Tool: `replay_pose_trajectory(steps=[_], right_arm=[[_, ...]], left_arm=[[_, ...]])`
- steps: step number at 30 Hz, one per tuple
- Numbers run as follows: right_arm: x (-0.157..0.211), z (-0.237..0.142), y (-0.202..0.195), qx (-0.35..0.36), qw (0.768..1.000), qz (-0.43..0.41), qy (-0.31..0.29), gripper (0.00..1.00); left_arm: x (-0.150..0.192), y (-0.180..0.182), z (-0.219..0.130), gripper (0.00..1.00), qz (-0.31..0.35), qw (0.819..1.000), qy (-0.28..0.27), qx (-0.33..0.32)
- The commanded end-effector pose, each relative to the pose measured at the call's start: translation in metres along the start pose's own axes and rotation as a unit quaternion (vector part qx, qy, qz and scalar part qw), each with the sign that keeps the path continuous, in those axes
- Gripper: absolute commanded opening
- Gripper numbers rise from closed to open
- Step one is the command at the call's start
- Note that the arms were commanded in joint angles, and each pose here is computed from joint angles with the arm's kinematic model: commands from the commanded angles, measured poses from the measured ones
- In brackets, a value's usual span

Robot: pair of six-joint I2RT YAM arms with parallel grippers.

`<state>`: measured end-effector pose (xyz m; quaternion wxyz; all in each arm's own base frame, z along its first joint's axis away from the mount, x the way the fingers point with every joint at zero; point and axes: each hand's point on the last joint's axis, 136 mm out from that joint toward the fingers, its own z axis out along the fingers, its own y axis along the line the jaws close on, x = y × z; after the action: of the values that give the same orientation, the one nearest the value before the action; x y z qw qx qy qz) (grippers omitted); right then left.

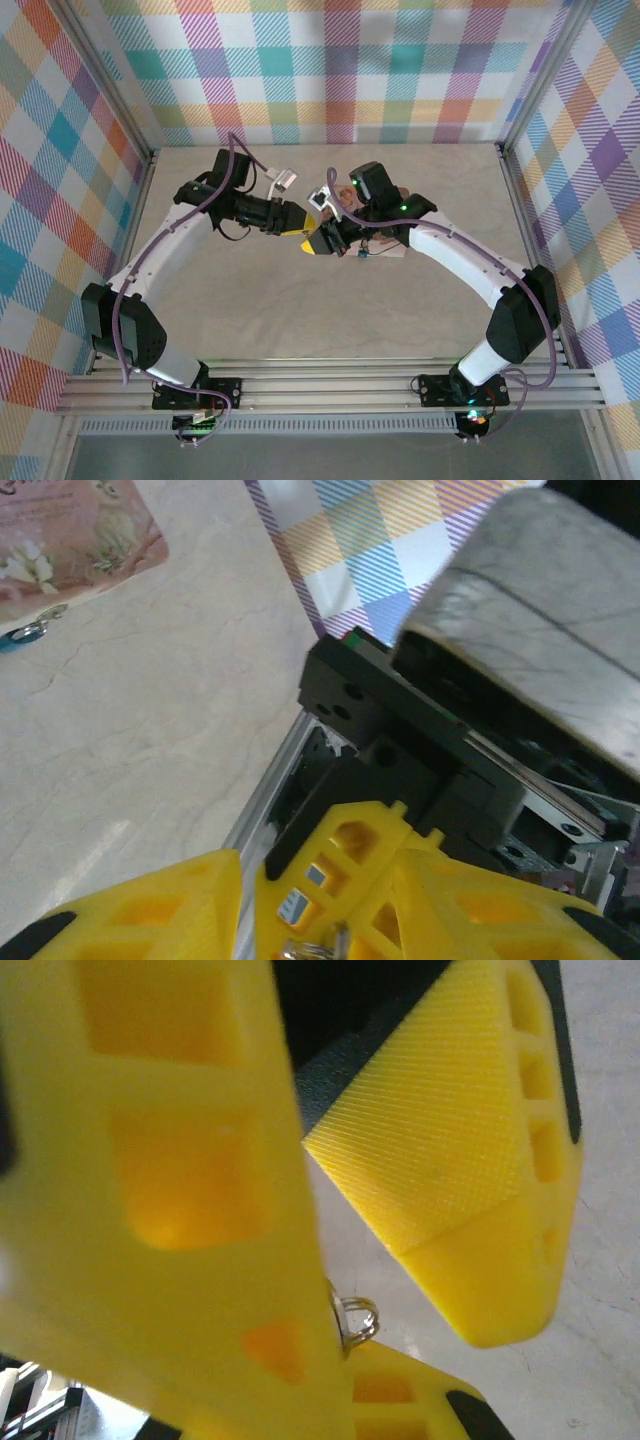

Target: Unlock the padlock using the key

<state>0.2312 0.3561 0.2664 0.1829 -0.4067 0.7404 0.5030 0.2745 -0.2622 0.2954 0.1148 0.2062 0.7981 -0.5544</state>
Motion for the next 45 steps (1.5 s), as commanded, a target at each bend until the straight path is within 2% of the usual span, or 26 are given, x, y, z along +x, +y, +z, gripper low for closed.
replay_pose_trajectory(steps=[1,10,15,19,23,28,33,45], right_arm=[[-0.002,-0.001,-0.002,-0.004,1.0,0.001,-0.006,0.0],[-0.007,-0.006,-0.014,0.008,1.0,0.02,-0.02,0.0],[-0.01,-0.015,-0.026,0.03,0.998,0.04,-0.036,0.0],[-0.02,-0.033,-0.046,0.073,0.988,0.099,-0.091,0.38],[-0.025,-0.062,-0.074,0.121,0.952,0.228,-0.163,0.51],[-0.033,-0.076,-0.081,0.141,0.911,0.323,-0.212,0.49],[-0.049,-0.076,-0.084,0.114,0.885,0.382,-0.241,0.44],[-0.088,-0.065,-0.071,0.043,0.879,0.398,-0.259,0.43]], left_arm=[[0.004,-0.014,-0.003,0.37,0.016,0.999,0.017,0.026],[0.006,-0.002,0.001,0.0,-0.021,0.999,0.038,0.022],[-0.001,0.01,-0.003,0.0,-0.044,0.999,0.025,0.003],[-0.023,0.028,-0.014,0.0,-0.074,0.996,-0.04,-0.04],[-0.048,0.051,-0.031,0.0,-0.119,0.978,-0.136,-0.1],[-0.08,0.057,-0.042,0.0,-0.166,0.949,-0.253,-0.092],[-0.095,0.045,-0.043,0.0,-0.184,0.931,-0.307,-0.073],[-0.109,0.015,-0.003,0.0,-0.208,0.932,-0.297,-0.01]])
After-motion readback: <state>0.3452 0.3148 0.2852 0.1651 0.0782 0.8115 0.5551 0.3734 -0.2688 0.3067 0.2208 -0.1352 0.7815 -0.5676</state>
